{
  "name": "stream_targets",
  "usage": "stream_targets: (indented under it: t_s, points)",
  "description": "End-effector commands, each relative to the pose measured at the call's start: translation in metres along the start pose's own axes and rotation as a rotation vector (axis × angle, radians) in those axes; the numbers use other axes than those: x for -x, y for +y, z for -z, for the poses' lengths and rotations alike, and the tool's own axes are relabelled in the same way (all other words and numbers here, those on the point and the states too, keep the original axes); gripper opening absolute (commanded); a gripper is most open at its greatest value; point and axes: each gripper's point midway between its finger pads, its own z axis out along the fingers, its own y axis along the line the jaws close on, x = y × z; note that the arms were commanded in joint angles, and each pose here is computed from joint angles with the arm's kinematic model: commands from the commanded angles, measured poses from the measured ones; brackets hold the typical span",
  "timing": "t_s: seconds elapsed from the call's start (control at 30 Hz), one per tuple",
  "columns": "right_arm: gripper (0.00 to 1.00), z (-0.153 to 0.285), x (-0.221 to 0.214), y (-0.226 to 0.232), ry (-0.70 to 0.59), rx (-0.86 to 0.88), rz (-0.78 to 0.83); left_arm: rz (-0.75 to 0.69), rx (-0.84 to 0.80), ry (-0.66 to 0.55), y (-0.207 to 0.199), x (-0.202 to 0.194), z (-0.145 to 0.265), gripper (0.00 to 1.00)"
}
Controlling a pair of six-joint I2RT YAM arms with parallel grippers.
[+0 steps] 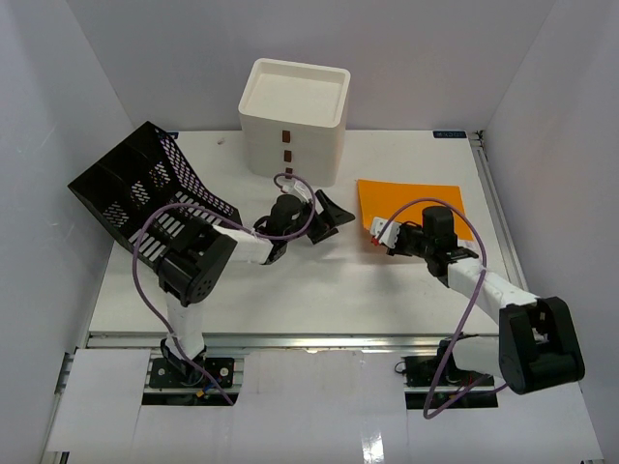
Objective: Organize the desk
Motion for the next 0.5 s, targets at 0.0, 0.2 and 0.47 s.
stream_targets:
  t_s: [0.0,0.2,0.47]
  points:
    - [0.08,0.008,0.029,0.017,-0.077,0.028,0.017,0.020,-0.070,0.017,-0.030,-0.004,-0.021,0.98]
    - [0.08,0.009,0.042,0.024,-0.096,0.038,0.051,0.041,-0.080,0.090,-0.039,-0.023,-0.039,0.98]
    - [0.08,0.011,0.050,0.033,-0.135,0.058,0.069,0.060,-0.051,0.122,-0.035,-0.034,-0.037,0.86]
